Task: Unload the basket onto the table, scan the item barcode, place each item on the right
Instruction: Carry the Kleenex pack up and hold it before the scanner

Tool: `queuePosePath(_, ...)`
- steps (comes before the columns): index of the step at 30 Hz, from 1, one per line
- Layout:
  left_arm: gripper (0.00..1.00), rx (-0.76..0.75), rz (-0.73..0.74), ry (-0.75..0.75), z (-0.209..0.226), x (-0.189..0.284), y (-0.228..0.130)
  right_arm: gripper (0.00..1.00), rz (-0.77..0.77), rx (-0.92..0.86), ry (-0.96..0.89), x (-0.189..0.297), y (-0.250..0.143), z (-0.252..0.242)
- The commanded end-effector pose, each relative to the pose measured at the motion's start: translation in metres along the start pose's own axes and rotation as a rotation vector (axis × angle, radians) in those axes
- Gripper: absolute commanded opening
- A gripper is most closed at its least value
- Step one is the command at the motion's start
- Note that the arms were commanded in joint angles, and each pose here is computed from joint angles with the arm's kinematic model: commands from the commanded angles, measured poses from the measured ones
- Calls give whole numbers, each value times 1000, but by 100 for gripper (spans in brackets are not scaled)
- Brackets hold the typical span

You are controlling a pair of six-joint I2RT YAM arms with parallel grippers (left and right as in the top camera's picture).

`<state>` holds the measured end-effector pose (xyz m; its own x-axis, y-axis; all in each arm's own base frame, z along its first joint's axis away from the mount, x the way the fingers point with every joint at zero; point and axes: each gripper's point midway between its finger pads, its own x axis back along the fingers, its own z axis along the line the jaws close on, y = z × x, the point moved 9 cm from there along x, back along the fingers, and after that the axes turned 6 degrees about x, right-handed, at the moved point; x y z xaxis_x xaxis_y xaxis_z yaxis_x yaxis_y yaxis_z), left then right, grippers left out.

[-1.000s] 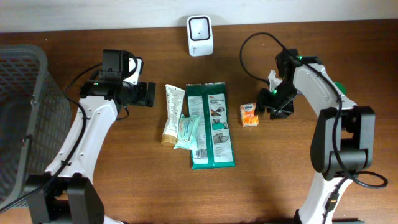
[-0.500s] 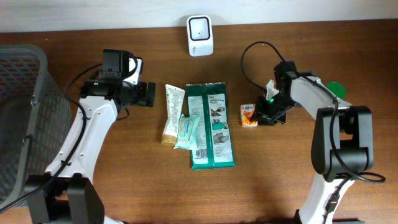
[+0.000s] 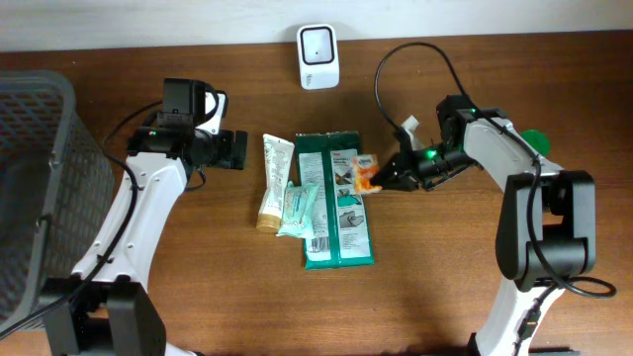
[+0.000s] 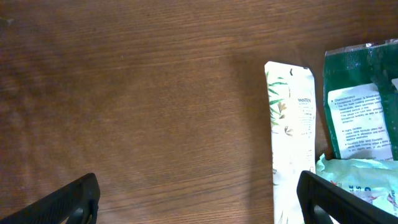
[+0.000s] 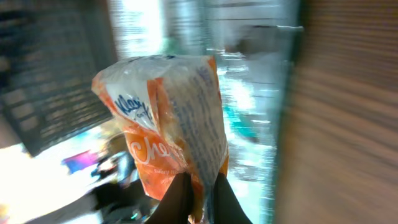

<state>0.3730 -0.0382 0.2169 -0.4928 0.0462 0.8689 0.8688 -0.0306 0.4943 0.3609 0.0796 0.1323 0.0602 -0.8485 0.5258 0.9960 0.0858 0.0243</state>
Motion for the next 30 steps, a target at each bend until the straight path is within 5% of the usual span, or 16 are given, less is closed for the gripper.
queuePosePath(1,99,-11,-14,-1,0,4,3,4,-74,202,305,12,4,41)
queuePosePath(7,99,-11,-14,-1,0,4,3,4,-140,310,520,19,6,58)
queuePosePath(30,99,-11,-14,-1,0,4,3,4,-93,127,529,43,30,93)
